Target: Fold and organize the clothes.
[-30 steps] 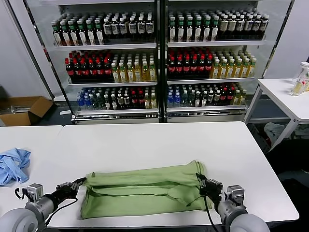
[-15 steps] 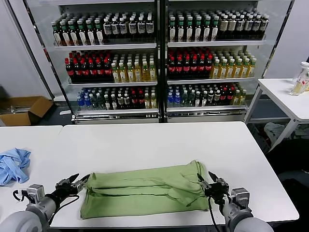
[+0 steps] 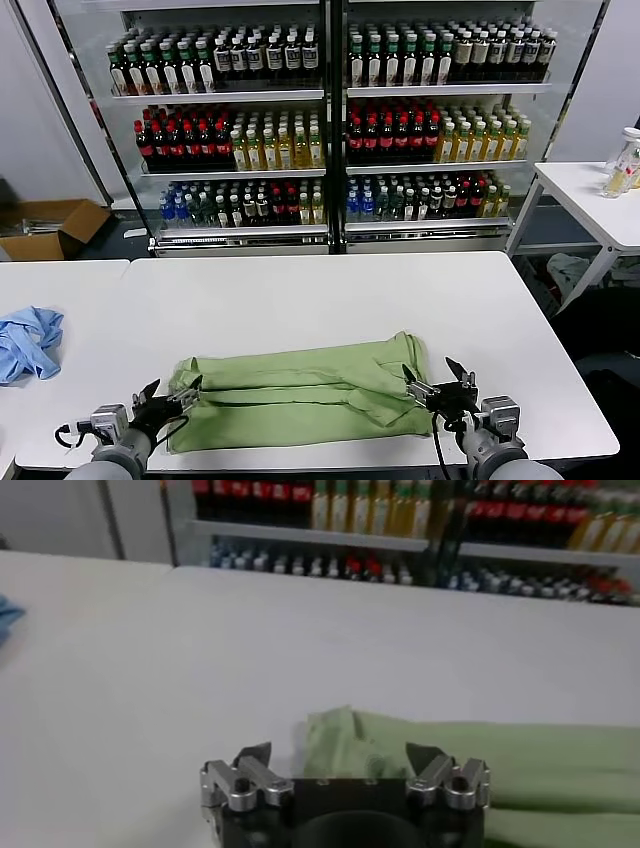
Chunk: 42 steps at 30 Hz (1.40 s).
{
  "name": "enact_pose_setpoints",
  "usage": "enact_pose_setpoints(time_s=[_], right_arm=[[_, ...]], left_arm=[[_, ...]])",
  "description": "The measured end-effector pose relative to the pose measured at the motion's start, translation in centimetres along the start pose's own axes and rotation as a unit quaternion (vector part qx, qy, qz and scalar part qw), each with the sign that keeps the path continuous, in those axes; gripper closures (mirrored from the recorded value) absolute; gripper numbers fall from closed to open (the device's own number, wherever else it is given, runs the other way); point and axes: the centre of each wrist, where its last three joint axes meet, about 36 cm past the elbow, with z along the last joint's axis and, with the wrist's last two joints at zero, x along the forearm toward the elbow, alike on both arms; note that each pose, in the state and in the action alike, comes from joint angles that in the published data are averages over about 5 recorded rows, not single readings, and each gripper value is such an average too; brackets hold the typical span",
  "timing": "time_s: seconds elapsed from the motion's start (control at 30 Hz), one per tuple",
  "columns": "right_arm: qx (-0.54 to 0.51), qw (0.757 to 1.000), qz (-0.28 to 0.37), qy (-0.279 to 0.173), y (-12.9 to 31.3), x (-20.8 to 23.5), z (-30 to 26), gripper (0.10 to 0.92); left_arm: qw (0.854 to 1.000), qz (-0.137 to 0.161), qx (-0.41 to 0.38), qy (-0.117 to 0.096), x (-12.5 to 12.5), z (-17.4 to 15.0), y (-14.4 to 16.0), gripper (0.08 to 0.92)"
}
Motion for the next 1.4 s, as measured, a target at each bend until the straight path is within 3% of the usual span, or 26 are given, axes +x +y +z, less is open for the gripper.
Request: enact_pose_setpoints(time_s=[0.63, 0.8, 0.93, 1.13, 1.4], right_arm=[[0.001, 1.000, 0.007, -0.001, 0.3, -0.3, 0.3, 0.200], [0.003, 1.000, 0.013, -0.002, 0.2, -0.3, 0.3, 0.200], [0.005, 1.000, 0.016, -0.006, 0.0, -0.3, 0.0, 0.200], [0.005, 1.000, 0.022, -0.011, -0.4, -0.1, -0.3, 0.200], [0.007, 0.999, 0.031, -0.017, -1.1, -0.1, -0.8, 0.200]], left_arm=[[0.999, -0.027, 0.028, 0.018, -0.6, 1.6, -2.9, 0.709], [0.999, -0.026, 0.025, 0.013, -0.8, 1.9, -3.3, 0.846], [0.999, -0.036, 0.005, 0.002, -0.9, 1.5, -3.2, 0.910], [0.995, -0.080, -0.047, -0.026, -0.3, -0.4, -0.9, 0.914], [0.973, -0.196, -0.110, -0.059, 1.1, -4.5, 7.1, 0.914]])
